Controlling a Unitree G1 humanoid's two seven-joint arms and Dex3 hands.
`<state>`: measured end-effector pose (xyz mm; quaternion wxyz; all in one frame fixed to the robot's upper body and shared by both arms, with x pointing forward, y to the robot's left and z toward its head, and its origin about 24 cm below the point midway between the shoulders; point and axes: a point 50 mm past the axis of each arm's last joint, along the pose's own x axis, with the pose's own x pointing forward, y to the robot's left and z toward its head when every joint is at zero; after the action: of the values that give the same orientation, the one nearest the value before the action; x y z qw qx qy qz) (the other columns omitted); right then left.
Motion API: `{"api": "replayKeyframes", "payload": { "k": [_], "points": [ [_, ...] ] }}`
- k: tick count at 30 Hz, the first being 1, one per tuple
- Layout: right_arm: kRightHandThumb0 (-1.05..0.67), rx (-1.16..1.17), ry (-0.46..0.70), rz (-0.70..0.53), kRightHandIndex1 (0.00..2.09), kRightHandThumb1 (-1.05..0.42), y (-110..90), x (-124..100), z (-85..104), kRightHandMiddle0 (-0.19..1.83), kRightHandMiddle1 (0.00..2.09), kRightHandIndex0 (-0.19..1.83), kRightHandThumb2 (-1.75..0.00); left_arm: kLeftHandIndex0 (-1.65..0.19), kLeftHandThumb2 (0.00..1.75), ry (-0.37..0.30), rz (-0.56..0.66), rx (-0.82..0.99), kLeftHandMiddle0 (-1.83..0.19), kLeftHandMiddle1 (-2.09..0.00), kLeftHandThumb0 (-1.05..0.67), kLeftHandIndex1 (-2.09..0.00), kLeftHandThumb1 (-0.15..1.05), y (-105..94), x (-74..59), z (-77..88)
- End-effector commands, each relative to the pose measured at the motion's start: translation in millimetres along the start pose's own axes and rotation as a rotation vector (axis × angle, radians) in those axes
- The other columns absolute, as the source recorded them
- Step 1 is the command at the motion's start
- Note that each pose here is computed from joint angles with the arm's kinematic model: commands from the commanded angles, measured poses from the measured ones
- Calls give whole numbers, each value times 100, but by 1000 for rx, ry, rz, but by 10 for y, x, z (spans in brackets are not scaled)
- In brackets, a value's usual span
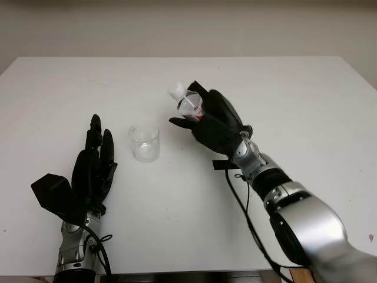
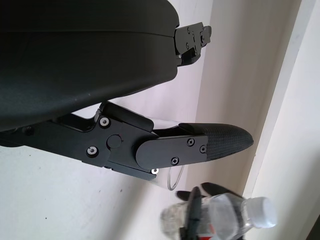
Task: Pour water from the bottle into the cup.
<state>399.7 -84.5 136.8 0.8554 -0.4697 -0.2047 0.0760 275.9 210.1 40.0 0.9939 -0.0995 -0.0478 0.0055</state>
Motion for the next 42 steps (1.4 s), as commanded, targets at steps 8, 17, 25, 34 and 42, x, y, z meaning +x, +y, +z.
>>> {"api": "replayKeyframes", "payload": {
  "k": [8,17,25,34,42],
  "points": [
    [-46,-398,-106,-24,209,-105,-200,230,222,72,209,114,-26,18,48,74,30,-34,19,-5,-75,-5,105,1,-101,-190],
    [-44,-566,-192,-2,209,-105,-219,287,336,60,209,116,-25,17,48,69,38,-32,18,-5,-75,-5,105,-36,-108,-216],
    [-46,-739,-337,-19,209,-105,-199,282,425,51,209,118,-15,17,47,74,44,-44,18,-6,-77,-5,105,-66,-119,-249],
    [-51,-981,-558,-57,209,-105,-174,263,529,24,185,112,-22,17,45,66,53,-57,18,-6,-78,-5,105,-87,-127,-272],
    [-50,-1091,-666,-84,209,-105,-142,254,590,31,143,106,-9,18,43,65,60,-66,18,-5,-78,-5,105,-100,-130,-279]
  ]
}}
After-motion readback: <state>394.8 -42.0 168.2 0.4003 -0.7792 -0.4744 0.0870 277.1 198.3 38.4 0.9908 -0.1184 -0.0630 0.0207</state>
